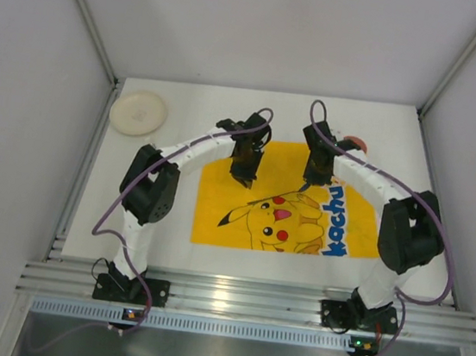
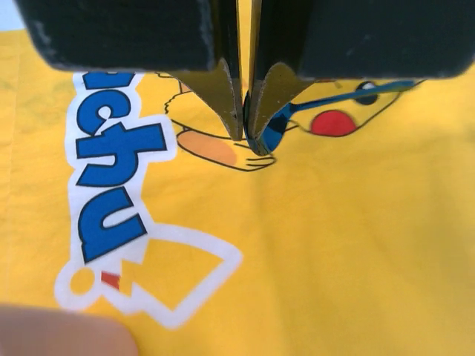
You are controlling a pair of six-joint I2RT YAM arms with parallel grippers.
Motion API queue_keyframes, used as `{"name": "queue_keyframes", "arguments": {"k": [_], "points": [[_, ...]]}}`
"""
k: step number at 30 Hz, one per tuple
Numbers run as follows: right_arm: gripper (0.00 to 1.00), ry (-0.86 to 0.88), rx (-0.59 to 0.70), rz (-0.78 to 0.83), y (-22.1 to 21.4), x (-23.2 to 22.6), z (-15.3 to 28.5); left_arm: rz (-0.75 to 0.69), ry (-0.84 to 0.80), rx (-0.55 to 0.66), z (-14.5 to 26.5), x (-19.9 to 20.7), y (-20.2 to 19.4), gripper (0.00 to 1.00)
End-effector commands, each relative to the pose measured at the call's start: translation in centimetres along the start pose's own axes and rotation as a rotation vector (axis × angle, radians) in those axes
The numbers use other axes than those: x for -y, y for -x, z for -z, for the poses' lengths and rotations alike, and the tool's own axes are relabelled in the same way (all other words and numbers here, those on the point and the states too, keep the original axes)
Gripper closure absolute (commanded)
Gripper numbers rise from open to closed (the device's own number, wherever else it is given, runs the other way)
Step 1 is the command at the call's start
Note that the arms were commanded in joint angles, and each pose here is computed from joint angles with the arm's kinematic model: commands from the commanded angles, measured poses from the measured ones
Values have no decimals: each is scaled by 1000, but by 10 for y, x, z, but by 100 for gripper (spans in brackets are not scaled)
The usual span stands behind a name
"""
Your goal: Set the dinner table for one person
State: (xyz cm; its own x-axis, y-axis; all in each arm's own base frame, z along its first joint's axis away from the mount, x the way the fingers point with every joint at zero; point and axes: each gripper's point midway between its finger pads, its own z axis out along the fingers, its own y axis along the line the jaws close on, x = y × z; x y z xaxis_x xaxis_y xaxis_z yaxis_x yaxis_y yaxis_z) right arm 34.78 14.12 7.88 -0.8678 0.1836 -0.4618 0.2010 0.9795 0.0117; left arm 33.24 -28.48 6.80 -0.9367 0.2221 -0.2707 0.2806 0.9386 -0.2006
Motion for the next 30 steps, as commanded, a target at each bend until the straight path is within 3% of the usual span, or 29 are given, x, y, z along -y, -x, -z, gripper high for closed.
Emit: {"name": "queue_keyframes", "arguments": {"k": [1,8,13,24,30], "points": [[100,72,136,49,41,-14,69,-25,-82,170,51,21,38,81],[100,98,193,149,48,-11,113,-78,-204,293,73,42,57,74],[100,137,167,359,42,-5,131,-62,-211,291,69,45,58,74],[100,-194,83,668,30,50,92,37,-236,260,60,35,16,76],[100,-323,17,723,26,56,59,55,-211,241,52,24,-1,77]]}}
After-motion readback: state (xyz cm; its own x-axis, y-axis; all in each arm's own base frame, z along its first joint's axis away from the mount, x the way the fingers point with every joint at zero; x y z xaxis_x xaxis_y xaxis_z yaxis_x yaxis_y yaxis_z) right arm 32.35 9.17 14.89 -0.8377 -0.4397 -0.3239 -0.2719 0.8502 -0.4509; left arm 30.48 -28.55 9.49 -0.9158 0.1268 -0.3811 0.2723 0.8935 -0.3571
